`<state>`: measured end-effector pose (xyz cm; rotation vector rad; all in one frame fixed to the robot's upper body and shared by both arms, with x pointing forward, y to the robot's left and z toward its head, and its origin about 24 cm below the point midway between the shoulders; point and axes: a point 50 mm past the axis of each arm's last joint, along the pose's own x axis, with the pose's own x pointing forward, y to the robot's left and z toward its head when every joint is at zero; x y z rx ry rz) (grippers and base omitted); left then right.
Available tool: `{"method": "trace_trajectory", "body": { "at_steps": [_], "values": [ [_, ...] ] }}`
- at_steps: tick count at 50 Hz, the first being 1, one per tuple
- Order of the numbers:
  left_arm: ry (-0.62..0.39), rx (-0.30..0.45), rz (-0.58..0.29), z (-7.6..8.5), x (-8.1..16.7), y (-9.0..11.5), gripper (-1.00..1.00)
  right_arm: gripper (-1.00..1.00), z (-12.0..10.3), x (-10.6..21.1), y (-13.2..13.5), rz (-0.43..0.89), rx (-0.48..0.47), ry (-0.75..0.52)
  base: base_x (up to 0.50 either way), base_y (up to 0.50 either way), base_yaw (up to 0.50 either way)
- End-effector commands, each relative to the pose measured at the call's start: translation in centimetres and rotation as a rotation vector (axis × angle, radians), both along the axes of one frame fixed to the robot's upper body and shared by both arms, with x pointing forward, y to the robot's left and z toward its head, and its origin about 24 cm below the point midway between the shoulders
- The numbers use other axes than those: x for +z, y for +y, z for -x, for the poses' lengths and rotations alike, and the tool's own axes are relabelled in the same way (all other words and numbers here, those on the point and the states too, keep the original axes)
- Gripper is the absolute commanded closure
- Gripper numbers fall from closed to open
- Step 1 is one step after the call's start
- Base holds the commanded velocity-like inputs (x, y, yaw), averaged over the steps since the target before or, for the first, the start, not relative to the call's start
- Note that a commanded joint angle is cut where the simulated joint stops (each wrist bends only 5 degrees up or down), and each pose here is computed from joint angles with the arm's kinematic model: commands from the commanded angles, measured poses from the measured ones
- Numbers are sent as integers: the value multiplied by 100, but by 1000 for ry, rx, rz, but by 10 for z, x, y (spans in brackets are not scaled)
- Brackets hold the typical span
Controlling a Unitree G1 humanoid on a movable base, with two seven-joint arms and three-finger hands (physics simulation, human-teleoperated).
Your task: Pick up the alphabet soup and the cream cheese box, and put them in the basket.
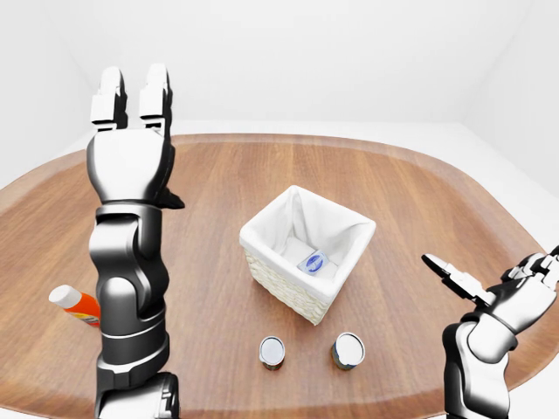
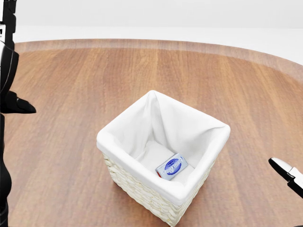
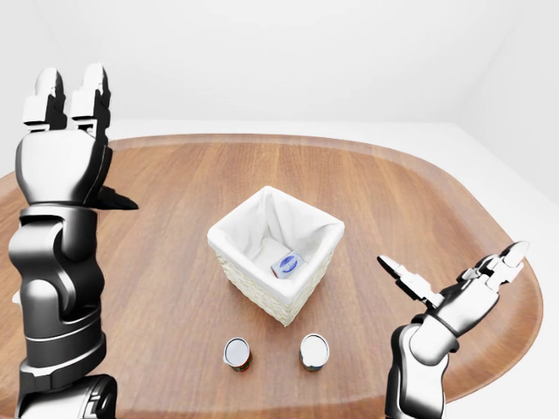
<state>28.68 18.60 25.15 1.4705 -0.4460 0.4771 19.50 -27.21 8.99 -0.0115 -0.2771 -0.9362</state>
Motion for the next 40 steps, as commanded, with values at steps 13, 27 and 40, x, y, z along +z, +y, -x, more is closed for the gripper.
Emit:
{"method": "trace_trajectory", "body": {
  "at_steps": [13, 27, 40],
  "values": [
    [-61, 35, 117, 31, -9, 55, -100, -100, -1, -1, 0, 3, 3, 6, 0, 0, 0],
    [-79, 51, 170, 42, -12, 74, -100, -100, -2, -2, 0, 1, 4, 11, 0, 0, 0],
    [-80, 48, 169, 42, -12, 74, -100, -100, -2, -2, 0, 1, 4, 11, 0, 0, 0]
  ]
}}
